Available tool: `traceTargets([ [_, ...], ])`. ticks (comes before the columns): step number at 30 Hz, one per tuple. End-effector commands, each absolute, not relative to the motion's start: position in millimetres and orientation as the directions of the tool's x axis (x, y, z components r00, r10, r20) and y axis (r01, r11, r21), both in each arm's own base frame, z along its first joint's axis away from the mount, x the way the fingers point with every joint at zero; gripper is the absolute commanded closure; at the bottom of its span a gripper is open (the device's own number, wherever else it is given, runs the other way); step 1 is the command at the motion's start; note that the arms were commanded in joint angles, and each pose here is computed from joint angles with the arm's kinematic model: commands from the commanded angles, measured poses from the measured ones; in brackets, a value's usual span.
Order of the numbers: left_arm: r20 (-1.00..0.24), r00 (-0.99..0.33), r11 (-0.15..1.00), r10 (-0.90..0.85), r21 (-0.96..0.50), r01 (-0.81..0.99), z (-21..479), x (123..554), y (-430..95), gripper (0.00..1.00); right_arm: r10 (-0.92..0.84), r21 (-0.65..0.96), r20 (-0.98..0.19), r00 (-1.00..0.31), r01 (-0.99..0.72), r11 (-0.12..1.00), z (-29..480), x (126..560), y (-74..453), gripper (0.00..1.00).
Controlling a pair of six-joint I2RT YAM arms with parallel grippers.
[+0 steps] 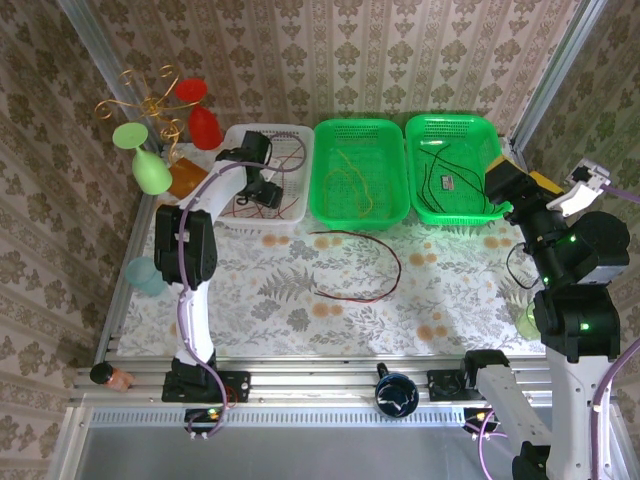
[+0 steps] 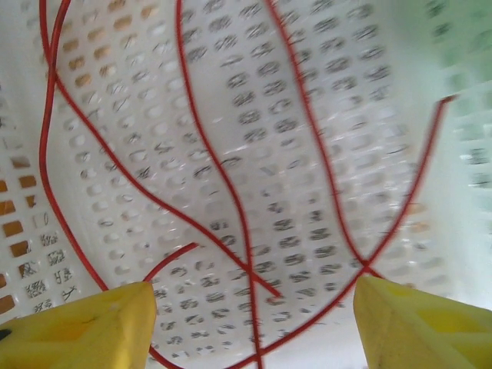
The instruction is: Untangle the cables
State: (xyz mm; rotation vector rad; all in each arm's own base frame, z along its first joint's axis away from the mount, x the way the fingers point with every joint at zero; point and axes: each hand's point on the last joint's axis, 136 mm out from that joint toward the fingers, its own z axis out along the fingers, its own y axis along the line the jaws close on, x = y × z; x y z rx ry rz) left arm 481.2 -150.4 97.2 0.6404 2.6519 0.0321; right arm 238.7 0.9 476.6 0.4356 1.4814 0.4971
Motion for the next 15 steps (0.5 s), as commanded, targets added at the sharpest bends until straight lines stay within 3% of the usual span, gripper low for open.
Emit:
traceTargets([
  [1,-0.422,-0.791,0.888,0.443,0.084,0.453,116.5,473.2,-172.3,0.30,0.555,0.553,-0.830,0.053,-0.059,0.831,485.6,231.1,0.2,0.08],
  [15,-0.423,-0.791,0.868,0.441,-0.021,0.495,115.1,464.7,-213.8,0.29,0.564,0.562,-0.825,0.025,-0.057,0.825,475.6,232.4,2.3,0.08],
])
